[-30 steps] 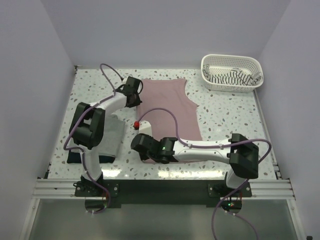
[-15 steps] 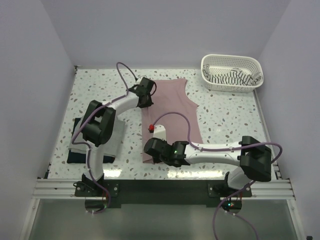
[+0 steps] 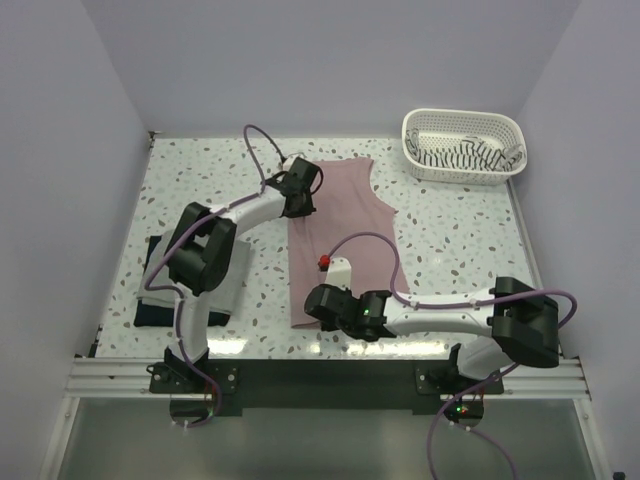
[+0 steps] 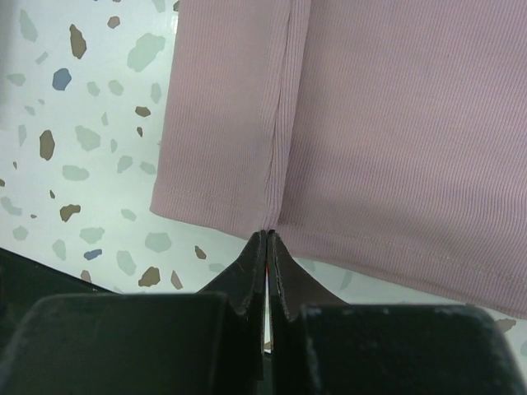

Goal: Fold and stack the tank tops
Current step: Fold the tank top

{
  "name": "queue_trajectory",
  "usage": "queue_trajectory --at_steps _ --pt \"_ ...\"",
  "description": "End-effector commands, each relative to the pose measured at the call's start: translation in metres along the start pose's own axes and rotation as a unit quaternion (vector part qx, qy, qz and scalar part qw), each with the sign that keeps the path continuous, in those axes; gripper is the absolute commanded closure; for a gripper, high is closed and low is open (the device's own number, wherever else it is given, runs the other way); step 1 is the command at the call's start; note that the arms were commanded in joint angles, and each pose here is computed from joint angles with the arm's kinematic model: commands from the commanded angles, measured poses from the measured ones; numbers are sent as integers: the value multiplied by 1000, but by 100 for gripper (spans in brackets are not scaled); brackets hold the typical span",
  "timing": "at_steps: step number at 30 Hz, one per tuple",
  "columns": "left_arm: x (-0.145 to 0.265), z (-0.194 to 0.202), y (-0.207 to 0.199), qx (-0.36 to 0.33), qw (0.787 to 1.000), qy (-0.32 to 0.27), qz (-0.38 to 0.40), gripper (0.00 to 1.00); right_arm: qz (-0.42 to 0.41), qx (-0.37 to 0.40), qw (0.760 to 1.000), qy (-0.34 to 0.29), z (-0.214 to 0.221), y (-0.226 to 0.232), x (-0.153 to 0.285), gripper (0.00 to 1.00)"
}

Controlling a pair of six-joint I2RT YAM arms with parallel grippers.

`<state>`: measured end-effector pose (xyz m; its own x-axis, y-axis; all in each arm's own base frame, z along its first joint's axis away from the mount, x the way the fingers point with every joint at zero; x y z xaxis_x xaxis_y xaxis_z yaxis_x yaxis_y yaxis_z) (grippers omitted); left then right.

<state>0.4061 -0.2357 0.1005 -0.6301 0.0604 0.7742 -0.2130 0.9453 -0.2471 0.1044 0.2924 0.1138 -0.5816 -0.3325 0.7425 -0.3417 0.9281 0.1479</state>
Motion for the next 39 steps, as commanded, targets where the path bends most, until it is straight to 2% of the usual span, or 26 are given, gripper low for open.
queue_trajectory --at_steps 1,39 --pt "14 -20 -20 18 999 -37 25 100 -3 -37 999 -36 -10 3 5 100" --pt "15 -3 -56 -1 996 -22 88 100 38 -62 996 -44 23 -18 9 100"
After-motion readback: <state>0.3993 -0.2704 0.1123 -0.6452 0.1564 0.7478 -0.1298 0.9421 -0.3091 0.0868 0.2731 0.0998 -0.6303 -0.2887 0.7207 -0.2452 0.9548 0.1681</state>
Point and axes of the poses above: each gripper's point midway between its finger pads, its own x axis back along the fingers, its own y axis along the line the jaws close on, z = x × y, the point moved 7 cm from there along x, back along the fingers, and after that the axes turned 7 degrees about x, right-handed, at the moved point
